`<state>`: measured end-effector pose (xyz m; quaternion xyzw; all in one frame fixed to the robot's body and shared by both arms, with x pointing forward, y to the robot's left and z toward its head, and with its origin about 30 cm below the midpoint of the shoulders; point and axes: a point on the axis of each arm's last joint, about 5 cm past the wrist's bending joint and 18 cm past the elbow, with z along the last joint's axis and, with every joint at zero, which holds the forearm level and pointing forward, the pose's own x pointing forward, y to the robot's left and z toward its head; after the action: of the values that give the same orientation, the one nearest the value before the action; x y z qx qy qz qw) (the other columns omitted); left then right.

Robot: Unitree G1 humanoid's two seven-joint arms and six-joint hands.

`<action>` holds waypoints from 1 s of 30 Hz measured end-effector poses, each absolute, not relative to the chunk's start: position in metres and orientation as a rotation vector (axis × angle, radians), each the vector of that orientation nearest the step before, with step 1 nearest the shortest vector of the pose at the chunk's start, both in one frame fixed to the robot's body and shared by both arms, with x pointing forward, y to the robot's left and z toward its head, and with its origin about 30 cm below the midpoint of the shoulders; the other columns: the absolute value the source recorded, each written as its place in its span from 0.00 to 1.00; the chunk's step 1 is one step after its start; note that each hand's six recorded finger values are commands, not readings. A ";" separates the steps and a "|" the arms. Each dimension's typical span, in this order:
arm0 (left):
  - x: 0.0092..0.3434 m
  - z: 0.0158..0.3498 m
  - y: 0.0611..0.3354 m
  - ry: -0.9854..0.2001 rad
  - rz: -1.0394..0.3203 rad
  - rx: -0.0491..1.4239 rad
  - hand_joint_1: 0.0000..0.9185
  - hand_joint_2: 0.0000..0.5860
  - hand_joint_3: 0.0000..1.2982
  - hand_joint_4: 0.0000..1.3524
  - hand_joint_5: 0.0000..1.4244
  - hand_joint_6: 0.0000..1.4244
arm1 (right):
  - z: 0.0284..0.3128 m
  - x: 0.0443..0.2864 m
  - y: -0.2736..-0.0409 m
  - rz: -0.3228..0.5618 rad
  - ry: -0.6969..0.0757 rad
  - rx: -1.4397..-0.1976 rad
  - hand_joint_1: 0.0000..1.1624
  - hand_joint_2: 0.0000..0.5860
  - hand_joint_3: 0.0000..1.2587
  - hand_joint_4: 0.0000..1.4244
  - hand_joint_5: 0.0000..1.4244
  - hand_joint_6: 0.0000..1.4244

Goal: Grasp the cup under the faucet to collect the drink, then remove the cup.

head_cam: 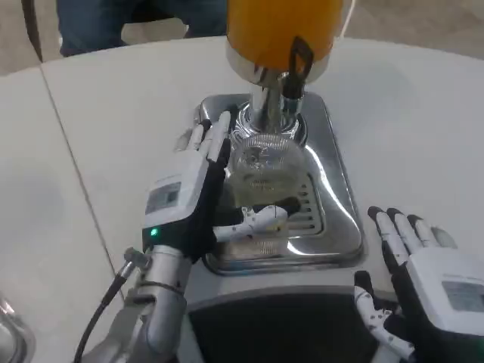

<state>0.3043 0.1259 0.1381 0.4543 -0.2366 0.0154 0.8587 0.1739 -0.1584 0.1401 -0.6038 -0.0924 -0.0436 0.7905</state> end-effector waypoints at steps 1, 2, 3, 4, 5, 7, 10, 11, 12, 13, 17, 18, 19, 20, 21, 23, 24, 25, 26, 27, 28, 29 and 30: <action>0.304 0.138 0.126 -0.493 0.030 0.956 0.32 0.07 0.00 0.00 0.00 0.00 | 0.140 0.174 -0.158 -0.095 -0.199 -1.299 0.14 1.00 0.02 0.00 0.00 0.02; 0.304 0.138 0.126 -0.486 0.026 0.960 0.31 0.06 0.00 0.00 0.00 0.00 | 0.141 0.173 -0.159 -0.097 -0.201 -1.298 0.14 1.00 0.02 0.00 0.00 0.02; 0.304 0.138 0.126 -0.484 0.024 0.961 0.31 0.06 0.00 0.00 0.00 0.00 | 0.141 0.173 -0.159 -0.097 -0.202 -1.298 0.14 1.00 0.02 0.00 0.00 0.02; 0.303 0.137 0.126 -0.485 0.021 0.960 0.31 0.06 0.00 0.00 0.00 0.00 | 0.141 0.172 -0.158 -0.099 -0.204 -1.296 0.14 1.00 0.02 0.00 0.00 0.02; 0.303 0.137 0.127 -0.486 0.020 0.960 0.31 0.06 0.00 0.00 0.00 0.00 | 0.142 0.172 -0.158 -0.099 -0.205 -1.296 0.14 1.00 0.02 0.00 0.00 0.02; 0.301 0.136 0.130 -0.486 0.018 0.962 0.31 0.06 0.00 0.00 0.00 0.00 | 0.142 0.171 -0.158 -0.100 -0.205 -1.294 0.14 1.00 0.02 0.00 0.00 0.02; 0.297 0.135 0.139 -0.480 0.024 0.973 0.31 0.06 0.00 0.00 0.00 0.00 | 0.141 0.170 -0.158 -0.098 -0.199 -1.292 0.14 1.00 0.02 0.00 0.00 0.02; 0.295 0.137 0.143 -0.483 0.035 0.974 0.30 0.06 0.00 0.00 0.00 0.00 | 0.141 0.170 -0.158 -0.098 -0.200 -1.288 0.14 1.00 0.02 0.00 0.00 0.02; 0.295 0.138 0.146 -0.487 0.042 0.974 0.30 0.06 0.00 0.00 0.00 0.00 | 0.141 0.170 -0.158 -0.099 -0.199 -1.284 0.14 1.00 0.02 0.00 0.00 0.02; 0.293 0.139 0.149 -0.494 0.051 0.976 0.30 0.06 0.00 0.00 0.00 0.00 | 0.141 0.170 -0.157 -0.099 -0.200 -1.277 0.14 1.00 0.02 0.00 0.00 0.02; 0.286 0.145 0.161 -0.518 0.083 0.982 0.30 0.06 0.00 0.00 0.00 0.00 | 0.144 0.169 -0.156 -0.110 -0.210 -1.247 0.14 1.00 0.02 0.00 0.00 0.02; 0.283 0.147 0.165 -0.524 0.092 0.988 0.30 0.06 0.00 0.00 0.00 0.00 | 0.146 0.168 -0.156 -0.118 -0.218 -1.233 0.14 1.00 0.02 0.00 0.00 0.02; 0.282 0.149 0.167 -0.524 0.097 0.992 0.29 0.06 0.00 0.00 0.00 0.00 | 0.147 0.168 -0.157 -0.124 -0.222 -1.228 0.14 1.00 0.02 0.00 0.00 0.02; 0.280 0.150 0.170 -0.524 0.104 0.995 0.29 0.06 0.00 0.00 0.00 0.00 | 0.148 0.167 -0.157 -0.129 -0.225 -1.222 0.13 1.00 0.02 0.00 0.00 0.02; 0.277 0.152 0.174 -0.524 0.109 1.004 0.31 0.08 0.00 0.00 0.00 0.00 | 0.149 0.167 -0.158 -0.136 -0.224 -1.209 0.14 1.00 0.02 0.00 0.00 0.02; 0.270 0.154 0.181 -0.526 0.114 1.033 0.33 0.10 0.00 0.00 0.00 0.00 | 0.152 0.166 -0.161 -0.156 -0.226 -1.185 0.14 1.00 0.02 0.00 0.00 0.02; 0.268 0.155 0.182 -0.524 0.115 1.042 0.34 0.11 0.00 0.00 0.00 0.00 | 0.153 0.166 -0.161 -0.162 -0.230 -1.172 0.14 1.00 0.02 0.00 0.00 0.02; 0.264 0.156 0.184 -0.525 0.114 1.060 0.35 0.11 0.00 0.00 0.00 0.00 | 0.154 0.166 -0.162 -0.166 -0.235 -1.159 0.14 1.00 0.02 0.00 0.00 0.02; 0.260 0.157 0.186 -0.530 0.111 1.092 0.35 0.13 0.00 0.00 0.00 0.00 | 0.155 0.167 -0.162 -0.169 -0.239 -1.146 0.14 1.00 0.02 0.00 0.00 0.03; 0.252 0.157 0.189 -0.537 0.103 1.141 0.35 0.13 0.00 0.00 0.00 0.00 | 0.156 0.167 -0.164 -0.177 -0.239 -1.128 0.17 1.00 0.02 0.00 0.00 0.03; 0.250 0.158 0.190 -0.541 0.100 1.155 0.35 0.13 0.00 0.00 0.00 0.00 | 0.157 0.168 -0.165 -0.181 -0.239 -1.124 0.18 1.00 0.02 0.00 0.00 0.03; 0.244 0.157 0.193 -0.534 0.098 1.195 0.35 0.15 0.00 0.00 0.00 0.00 | 0.159 0.169 -0.166 -0.189 -0.246 -1.102 0.23 1.00 0.02 0.00 0.00 0.03; 0.239 0.156 0.194 -0.529 0.095 1.211 0.37 0.15 0.00 0.00 0.00 0.00 | 0.161 0.171 -0.167 -0.197 -0.256 -1.085 0.30 1.00 0.02 0.00 0.00 0.03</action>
<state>0.2393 0.1941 0.1559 0.5623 -0.2454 0.0442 0.7884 0.1715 -0.1666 0.1613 -0.5140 -0.1211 -0.0934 0.8440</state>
